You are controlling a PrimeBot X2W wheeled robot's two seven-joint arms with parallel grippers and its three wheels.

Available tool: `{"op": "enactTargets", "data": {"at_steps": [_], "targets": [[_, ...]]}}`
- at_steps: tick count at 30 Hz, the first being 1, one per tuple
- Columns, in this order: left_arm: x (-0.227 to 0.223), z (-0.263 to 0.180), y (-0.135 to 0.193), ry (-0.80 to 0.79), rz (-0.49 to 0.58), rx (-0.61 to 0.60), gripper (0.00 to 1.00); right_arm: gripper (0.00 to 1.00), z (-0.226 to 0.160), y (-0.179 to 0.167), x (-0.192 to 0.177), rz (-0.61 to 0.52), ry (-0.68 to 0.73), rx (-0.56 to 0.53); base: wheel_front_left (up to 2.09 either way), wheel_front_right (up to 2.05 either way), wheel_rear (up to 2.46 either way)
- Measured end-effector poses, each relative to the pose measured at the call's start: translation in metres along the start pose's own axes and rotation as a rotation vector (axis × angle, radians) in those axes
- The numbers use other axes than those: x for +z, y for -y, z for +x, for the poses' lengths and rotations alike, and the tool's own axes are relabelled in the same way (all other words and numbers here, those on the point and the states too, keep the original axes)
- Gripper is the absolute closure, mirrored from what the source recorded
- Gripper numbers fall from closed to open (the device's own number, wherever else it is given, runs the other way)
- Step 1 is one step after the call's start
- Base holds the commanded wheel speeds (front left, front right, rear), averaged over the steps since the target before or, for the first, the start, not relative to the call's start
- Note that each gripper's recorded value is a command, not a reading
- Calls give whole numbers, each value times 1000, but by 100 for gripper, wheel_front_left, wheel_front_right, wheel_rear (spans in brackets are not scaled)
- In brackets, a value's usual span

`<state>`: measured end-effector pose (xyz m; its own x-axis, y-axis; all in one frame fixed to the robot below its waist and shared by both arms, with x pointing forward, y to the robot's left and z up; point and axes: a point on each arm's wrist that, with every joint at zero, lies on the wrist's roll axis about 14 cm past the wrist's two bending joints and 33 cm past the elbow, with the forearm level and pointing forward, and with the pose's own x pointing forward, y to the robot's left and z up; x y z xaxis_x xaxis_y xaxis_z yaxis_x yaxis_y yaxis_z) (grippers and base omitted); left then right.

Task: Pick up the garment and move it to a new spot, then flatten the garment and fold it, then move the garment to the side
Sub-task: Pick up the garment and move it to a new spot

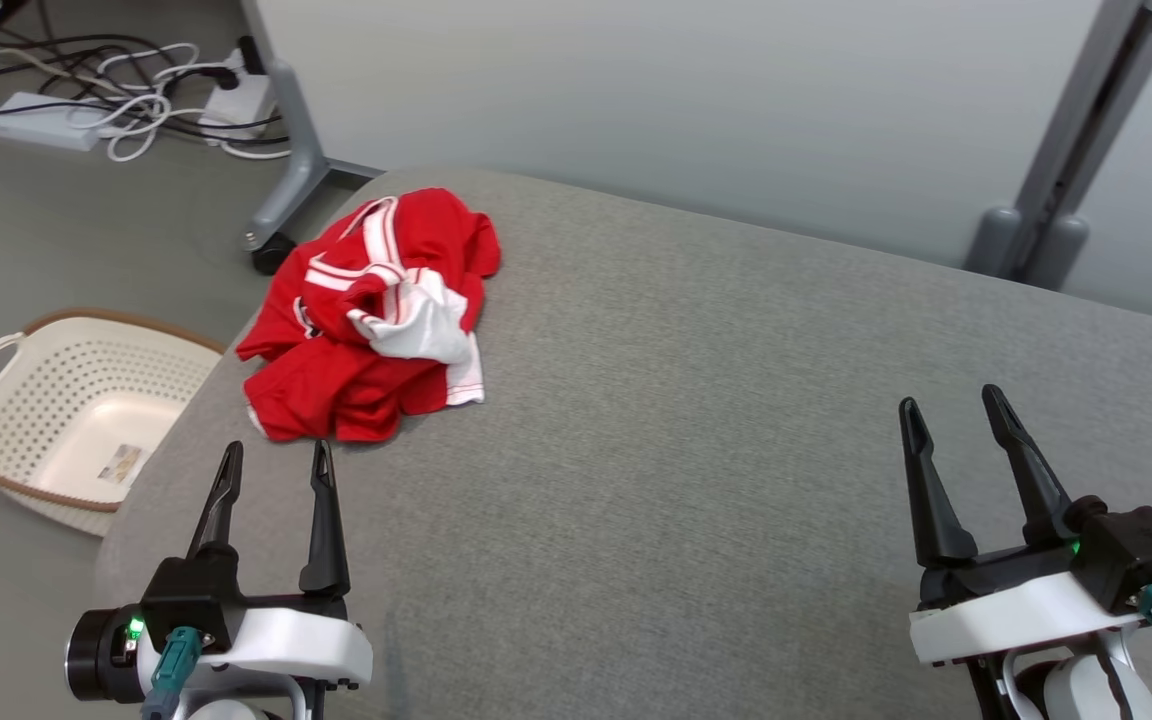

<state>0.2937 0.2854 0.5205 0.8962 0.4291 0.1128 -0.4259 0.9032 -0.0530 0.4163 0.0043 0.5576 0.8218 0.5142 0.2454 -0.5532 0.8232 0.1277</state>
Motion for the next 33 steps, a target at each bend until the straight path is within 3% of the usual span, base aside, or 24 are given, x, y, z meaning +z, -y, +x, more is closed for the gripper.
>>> {"op": "enactTargets", "data": {"at_steps": [9, 20, 29, 33], "targets": [[3, -14, -28, 5, -3, 77, 0, 0, 10, -30, -4, 33, -7, 84, 0, 0, 0], [3, -5, -20, 6, -52, 35, 0, 0, 6, -22, -6, 39, -11, 62, 0, 0, 0], [17, 62, -6, -45, -18, -83, 0, 0, 9, -1, -10, 39, -9, 14, 0, 0, 0], [21, 101, -4, -122, -50, -115, 0, 0, 10, 16, -10, 37, -3, -26, 0, 0, 0]]}}
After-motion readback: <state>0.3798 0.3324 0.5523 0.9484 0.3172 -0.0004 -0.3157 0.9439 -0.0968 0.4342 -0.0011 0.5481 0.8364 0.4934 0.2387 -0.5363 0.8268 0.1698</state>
